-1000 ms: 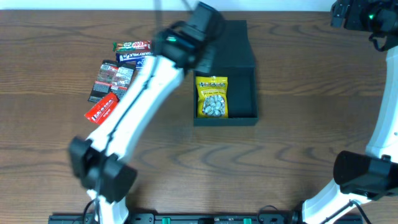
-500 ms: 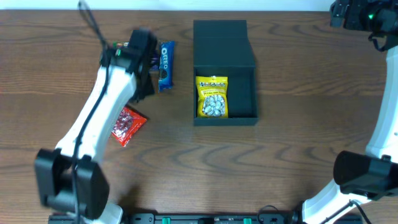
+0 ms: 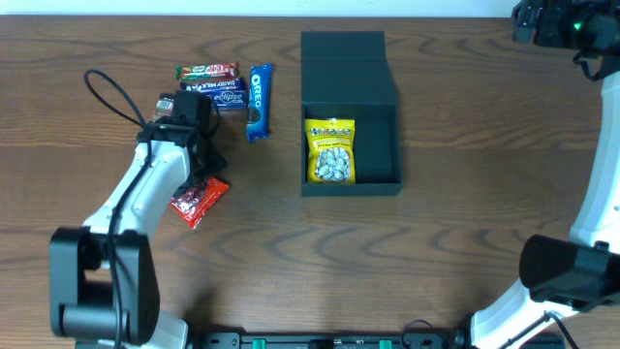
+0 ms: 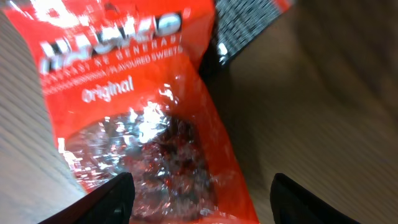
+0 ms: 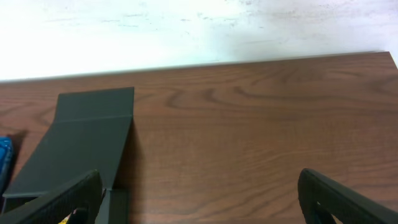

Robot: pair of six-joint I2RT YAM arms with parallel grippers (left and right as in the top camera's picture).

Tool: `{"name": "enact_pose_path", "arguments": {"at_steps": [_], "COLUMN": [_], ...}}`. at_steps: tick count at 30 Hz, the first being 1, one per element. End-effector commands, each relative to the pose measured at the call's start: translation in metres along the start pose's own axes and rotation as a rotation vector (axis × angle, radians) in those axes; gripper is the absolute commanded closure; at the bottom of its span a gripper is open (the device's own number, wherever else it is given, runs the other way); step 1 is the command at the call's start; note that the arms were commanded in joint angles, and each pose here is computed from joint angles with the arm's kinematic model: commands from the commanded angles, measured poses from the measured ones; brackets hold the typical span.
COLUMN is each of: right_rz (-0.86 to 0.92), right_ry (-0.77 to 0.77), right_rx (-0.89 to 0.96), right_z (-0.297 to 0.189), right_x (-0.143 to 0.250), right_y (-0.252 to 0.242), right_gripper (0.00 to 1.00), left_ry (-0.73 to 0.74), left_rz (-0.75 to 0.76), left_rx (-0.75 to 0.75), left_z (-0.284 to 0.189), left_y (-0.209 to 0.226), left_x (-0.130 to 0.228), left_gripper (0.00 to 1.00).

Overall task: Pack container
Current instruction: 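Grasp the red HACKS Original bag with the left gripper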

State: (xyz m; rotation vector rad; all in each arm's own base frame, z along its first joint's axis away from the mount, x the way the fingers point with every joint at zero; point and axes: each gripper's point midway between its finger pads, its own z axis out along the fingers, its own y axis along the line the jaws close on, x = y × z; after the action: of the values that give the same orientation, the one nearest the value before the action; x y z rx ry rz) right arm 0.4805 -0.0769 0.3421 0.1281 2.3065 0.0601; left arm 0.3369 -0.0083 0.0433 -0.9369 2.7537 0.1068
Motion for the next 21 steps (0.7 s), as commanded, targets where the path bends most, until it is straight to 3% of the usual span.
{"name": "enact_pose_path", "arguments": {"at_steps": [1,4,9,14,21], "right_rz": [-0.004,-0.004,-0.004,-0.005,-0.004], "right_ry": [-0.005,-0.005,-0.006,-0.009,-0.009], "right_rx": [0.001,0.001,0.001,0.001,0.001], "right_z": [-0.005,-0.005,-0.005,-0.005,-0.005], "right_x": [0.0,0.0,0.0,-0.001,-0.001], "right_y": [-0.002,-0.002,-0.002,-0.002,-0.002], "right_gripper": [0.01,0.01,0.01,0.01,0.01], "left_ry": [0.048,0.089,0.105,0.11,0.114], "left_rz": [-0.076,-0.077,-0.091,-0.09,-0.09], "left_rx": [-0.033,-0.032,-0.03,-0.032,-0.02], "left_z": [0.019,0.032,0.035,0.035,0.024], "left_y": [0.002,-0.001,-0.002,-0.002,-0.006], "left_x": [0.009,0.016,0.019,0.02,0.016], "left_gripper": [0.28,0.34,0.69,0.94,0.94]}}
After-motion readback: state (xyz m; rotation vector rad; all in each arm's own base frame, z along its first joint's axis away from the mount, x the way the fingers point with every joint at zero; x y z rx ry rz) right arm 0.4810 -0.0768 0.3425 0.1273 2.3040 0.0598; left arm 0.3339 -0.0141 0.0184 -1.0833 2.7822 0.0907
